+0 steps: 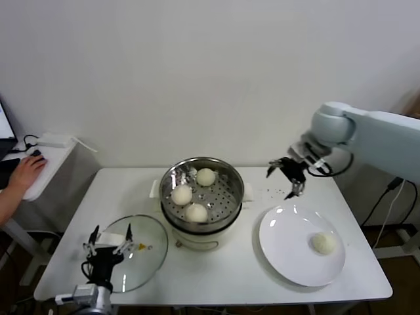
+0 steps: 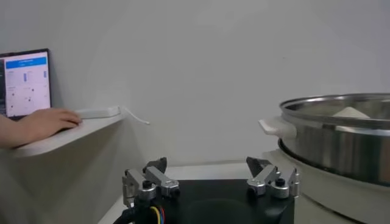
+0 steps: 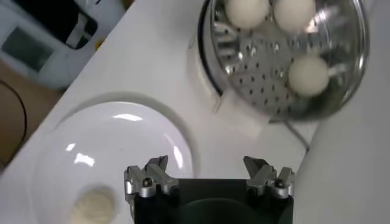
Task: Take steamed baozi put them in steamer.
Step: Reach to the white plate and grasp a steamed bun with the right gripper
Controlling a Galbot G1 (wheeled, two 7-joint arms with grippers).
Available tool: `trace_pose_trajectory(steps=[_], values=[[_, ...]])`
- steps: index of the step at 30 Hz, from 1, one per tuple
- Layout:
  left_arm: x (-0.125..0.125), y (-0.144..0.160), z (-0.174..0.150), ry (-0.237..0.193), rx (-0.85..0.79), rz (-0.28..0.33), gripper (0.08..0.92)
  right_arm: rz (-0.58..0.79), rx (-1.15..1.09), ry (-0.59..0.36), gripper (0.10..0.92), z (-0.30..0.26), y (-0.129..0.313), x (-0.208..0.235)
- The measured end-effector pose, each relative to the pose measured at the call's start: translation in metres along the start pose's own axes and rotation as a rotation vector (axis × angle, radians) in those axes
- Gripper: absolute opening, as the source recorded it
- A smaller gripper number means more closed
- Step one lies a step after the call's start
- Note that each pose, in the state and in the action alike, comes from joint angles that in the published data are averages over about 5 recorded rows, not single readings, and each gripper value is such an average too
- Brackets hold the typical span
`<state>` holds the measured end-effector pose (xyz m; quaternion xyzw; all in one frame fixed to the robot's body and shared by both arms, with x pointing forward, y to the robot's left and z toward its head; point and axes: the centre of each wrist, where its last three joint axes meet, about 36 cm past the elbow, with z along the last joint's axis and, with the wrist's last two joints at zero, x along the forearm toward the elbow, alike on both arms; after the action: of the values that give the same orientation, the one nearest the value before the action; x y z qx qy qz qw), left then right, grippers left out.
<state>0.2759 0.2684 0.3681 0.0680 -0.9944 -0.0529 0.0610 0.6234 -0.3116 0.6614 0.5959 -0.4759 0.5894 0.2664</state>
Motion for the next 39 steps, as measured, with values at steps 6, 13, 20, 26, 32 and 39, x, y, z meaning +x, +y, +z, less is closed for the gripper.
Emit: trace_pose_trajectory(steps=[6, 13, 20, 26, 32, 39], values=[[0.002, 0.000, 0.000, -0.002, 0.002, 0.004, 0.823, -0.007, -0.200, 0.013, 0.823, 0.053, 0.049, -0.018], [0.002, 0.000, -0.002, -0.006, -0.003, 0.003, 0.823, -0.029, -0.354, 0.033, 0.823, 0.096, 0.098, -0.047], [0.002, 0.000, -0.002, -0.002, -0.008, 0.002, 0.823, -0.067, -0.422, 0.055, 0.823, 0.117, 0.131, -0.080], [0.005, 0.000, 0.000, 0.006, -0.014, -0.003, 0.823, -0.097, -0.452, 0.084, 0.823, 0.130, 0.146, -0.103], [0.006, 0.003, 0.002, 0.012, -0.018, -0.009, 0.823, -0.104, -0.472, 0.104, 0.823, 0.137, 0.150, -0.117], [0.006, 0.003, 0.003, 0.015, -0.017, -0.012, 0.823, -0.118, -0.481, 0.110, 0.823, 0.137, 0.148, -0.136]])
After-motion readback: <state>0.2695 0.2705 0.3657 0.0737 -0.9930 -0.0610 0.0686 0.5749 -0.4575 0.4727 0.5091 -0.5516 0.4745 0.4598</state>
